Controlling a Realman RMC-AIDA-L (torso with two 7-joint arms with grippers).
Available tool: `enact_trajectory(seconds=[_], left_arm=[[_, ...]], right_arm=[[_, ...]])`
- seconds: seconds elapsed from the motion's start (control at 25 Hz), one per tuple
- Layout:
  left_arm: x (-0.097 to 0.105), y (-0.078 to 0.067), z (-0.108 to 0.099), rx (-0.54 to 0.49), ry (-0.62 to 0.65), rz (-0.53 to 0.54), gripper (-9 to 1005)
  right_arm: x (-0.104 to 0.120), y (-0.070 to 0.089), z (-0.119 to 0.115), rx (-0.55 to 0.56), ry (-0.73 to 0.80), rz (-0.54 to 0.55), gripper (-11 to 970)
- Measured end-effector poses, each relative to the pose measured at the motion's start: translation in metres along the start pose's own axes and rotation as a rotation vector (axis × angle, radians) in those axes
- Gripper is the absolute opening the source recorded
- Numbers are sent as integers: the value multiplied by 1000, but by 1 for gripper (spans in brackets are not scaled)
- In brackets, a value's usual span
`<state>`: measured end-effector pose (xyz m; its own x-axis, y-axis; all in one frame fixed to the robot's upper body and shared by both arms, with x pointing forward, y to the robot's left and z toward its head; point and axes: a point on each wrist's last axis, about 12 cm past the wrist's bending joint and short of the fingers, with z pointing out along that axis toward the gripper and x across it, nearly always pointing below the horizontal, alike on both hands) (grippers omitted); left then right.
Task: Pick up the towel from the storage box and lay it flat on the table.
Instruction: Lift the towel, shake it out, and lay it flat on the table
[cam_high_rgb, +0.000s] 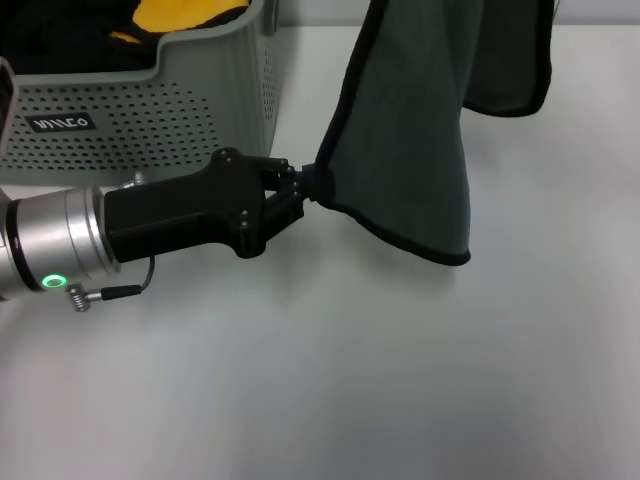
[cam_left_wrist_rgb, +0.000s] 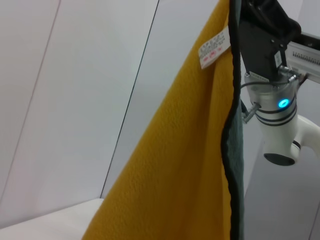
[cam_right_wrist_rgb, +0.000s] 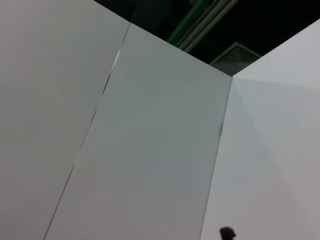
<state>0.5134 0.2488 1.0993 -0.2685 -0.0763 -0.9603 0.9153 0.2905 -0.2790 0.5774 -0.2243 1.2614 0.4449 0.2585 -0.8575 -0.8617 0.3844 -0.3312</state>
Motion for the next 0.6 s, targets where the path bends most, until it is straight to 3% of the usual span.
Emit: enact_trajectory(seconds=[0.28,0.6], left_arm=[[-7,5,-14,-56,-77,-18,19],[-43,14,-39,-75,-143,18,15]], right_arm=[[10,8,-23,43,33,45,49],[26,18,-58,130,75,145,52]])
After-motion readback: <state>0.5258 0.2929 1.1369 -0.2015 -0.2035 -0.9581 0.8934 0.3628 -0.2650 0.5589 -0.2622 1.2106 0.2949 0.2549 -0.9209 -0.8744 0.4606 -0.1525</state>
